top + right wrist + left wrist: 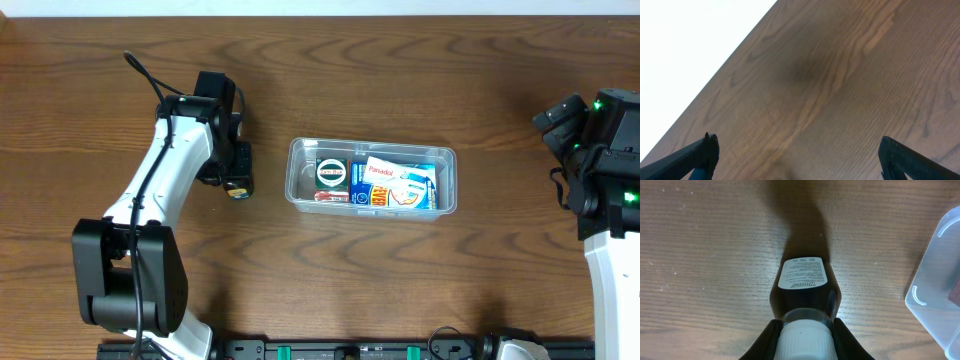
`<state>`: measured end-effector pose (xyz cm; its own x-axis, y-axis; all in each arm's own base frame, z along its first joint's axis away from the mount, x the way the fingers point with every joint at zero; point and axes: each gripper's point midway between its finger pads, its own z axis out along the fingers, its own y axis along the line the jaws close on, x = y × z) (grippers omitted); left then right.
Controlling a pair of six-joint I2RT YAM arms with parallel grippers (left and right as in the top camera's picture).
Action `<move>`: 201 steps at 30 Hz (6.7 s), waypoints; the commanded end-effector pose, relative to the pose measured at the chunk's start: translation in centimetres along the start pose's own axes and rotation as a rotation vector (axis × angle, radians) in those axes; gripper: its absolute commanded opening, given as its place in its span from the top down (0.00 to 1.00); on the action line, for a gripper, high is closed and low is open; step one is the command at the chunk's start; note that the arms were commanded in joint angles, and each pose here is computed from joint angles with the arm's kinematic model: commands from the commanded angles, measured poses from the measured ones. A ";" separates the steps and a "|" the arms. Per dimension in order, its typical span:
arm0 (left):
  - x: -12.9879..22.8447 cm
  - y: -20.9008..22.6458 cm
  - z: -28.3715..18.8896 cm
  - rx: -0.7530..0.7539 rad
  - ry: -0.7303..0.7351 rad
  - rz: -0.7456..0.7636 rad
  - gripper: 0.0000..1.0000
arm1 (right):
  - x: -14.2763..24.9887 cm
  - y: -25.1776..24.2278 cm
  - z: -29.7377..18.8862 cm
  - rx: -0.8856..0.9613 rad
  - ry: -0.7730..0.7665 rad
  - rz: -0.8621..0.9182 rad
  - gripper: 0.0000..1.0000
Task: Pack container
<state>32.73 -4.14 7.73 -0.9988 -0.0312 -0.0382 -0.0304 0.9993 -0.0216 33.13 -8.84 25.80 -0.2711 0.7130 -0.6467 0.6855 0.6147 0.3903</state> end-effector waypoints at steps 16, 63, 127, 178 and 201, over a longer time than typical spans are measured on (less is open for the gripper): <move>-1.4 -5.1 -10.3 0.105 -0.154 0.115 0.92 | -0.4 -0.1 -0.1 0.006 -0.011 0.018 0.01; 3.1 -12.9 -12.9 0.052 -0.257 1.317 0.94 | -0.4 -0.1 -0.1 0.006 -0.011 0.018 0.01; -0.9 -12.4 -6.4 0.028 -0.163 1.474 0.94 | -0.4 -0.1 -0.1 0.006 -0.011 0.018 0.01; 0.2 -13.0 -0.6 0.106 -0.085 1.477 0.22 | -0.4 -0.1 -0.1 0.006 -0.011 0.018 0.01; 0.0 -13.8 -9.0 0.048 -0.335 1.425 0.15 | -0.4 -0.1 -0.1 0.006 -0.011 0.018 0.01</move>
<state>32.87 -17.26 14.38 -0.1021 0.9694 -0.2234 0.9767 0.1403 0.1626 33.13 -8.83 25.80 -0.2713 0.7131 -0.6465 0.6853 0.6148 0.3905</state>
